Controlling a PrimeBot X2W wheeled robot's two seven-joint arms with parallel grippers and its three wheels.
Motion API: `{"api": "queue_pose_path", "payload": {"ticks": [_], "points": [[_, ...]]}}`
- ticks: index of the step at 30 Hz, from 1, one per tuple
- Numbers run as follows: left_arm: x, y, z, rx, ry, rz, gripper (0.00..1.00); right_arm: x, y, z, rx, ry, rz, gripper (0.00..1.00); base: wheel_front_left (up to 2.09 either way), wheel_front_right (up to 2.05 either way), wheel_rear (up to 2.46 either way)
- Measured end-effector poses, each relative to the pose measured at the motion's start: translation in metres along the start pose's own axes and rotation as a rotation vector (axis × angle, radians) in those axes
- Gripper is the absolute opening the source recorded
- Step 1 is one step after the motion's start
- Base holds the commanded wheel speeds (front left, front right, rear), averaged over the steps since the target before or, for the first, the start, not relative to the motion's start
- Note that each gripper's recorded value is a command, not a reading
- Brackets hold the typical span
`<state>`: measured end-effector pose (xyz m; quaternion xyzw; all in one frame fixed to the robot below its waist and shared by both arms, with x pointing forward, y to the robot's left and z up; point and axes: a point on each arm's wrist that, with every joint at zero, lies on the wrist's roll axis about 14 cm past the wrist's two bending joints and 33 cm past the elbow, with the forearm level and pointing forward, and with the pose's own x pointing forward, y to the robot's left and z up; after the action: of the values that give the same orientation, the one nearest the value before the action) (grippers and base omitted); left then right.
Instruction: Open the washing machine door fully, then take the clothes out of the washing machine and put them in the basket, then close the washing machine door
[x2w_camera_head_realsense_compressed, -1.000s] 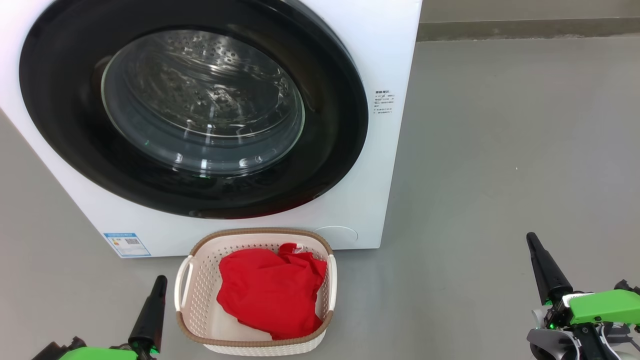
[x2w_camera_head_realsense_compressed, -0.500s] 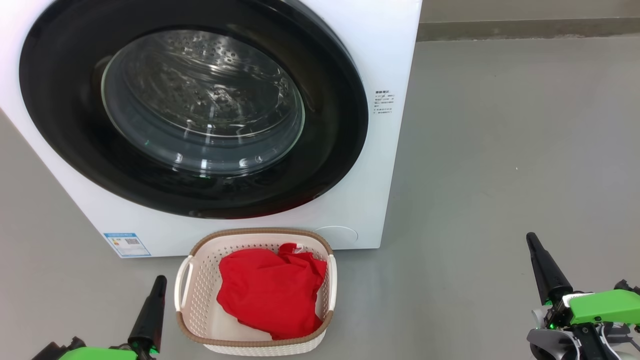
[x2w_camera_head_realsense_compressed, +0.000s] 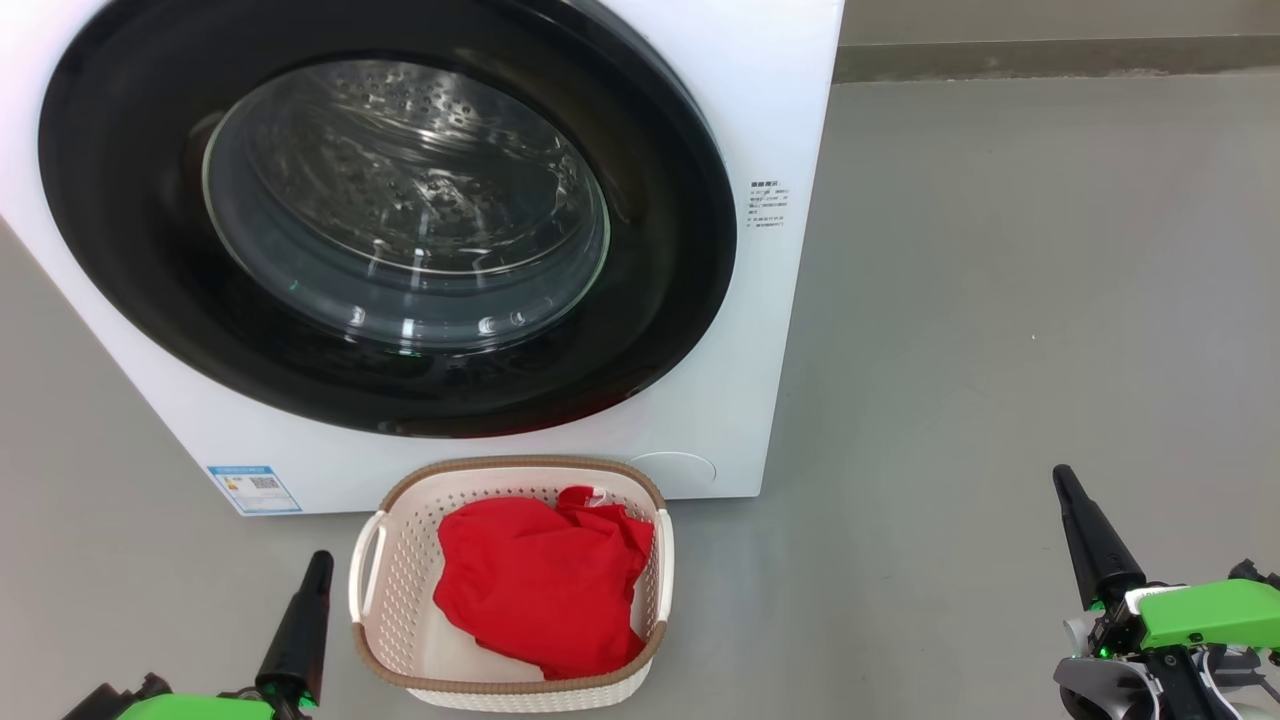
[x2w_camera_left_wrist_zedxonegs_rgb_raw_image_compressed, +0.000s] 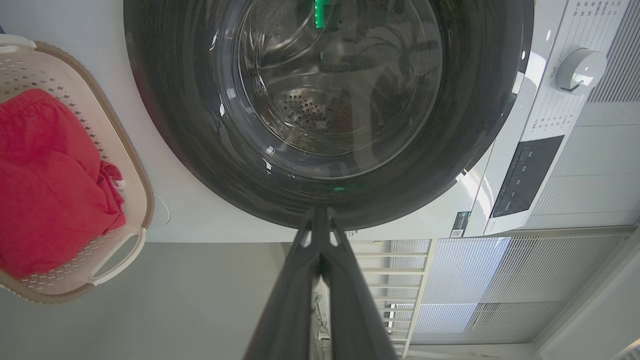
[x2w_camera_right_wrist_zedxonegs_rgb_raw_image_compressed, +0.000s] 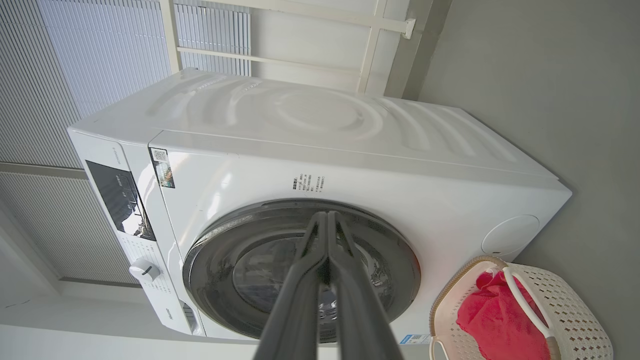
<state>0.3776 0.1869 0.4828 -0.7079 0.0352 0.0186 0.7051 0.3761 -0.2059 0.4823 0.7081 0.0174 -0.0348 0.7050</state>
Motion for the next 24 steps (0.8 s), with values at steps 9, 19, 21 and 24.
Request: {"api": "queue_pose_path", "payload": {"ticks": [9,19,21,24], "points": [[0.0,0.0,-0.0007,0.0,0.007,0.0,0.0,0.0,0.0,-0.0001,0.0,0.001,0.0,0.0,0.0,0.0,0.0],[0.0,0.0,-0.0006,0.0,0.006,0.0,0.0,0.0,-0.0001,-0.0002,0.001,0.001,0.0,0.0,0.0,0.0,0.0],[0.0,0.0,-0.0005,0.0,0.006,0.0,0.0,0.0,0.0,-0.0005,0.001,0.003,0.0,0.0,0.0,0.0,0.0],[0.0,0.0,-0.0004,-0.001,0.006,0.0,0.0,0.0,-0.0001,-0.0005,0.001,0.003,0.0,0.0,0.0,0.0,0.0]]}}
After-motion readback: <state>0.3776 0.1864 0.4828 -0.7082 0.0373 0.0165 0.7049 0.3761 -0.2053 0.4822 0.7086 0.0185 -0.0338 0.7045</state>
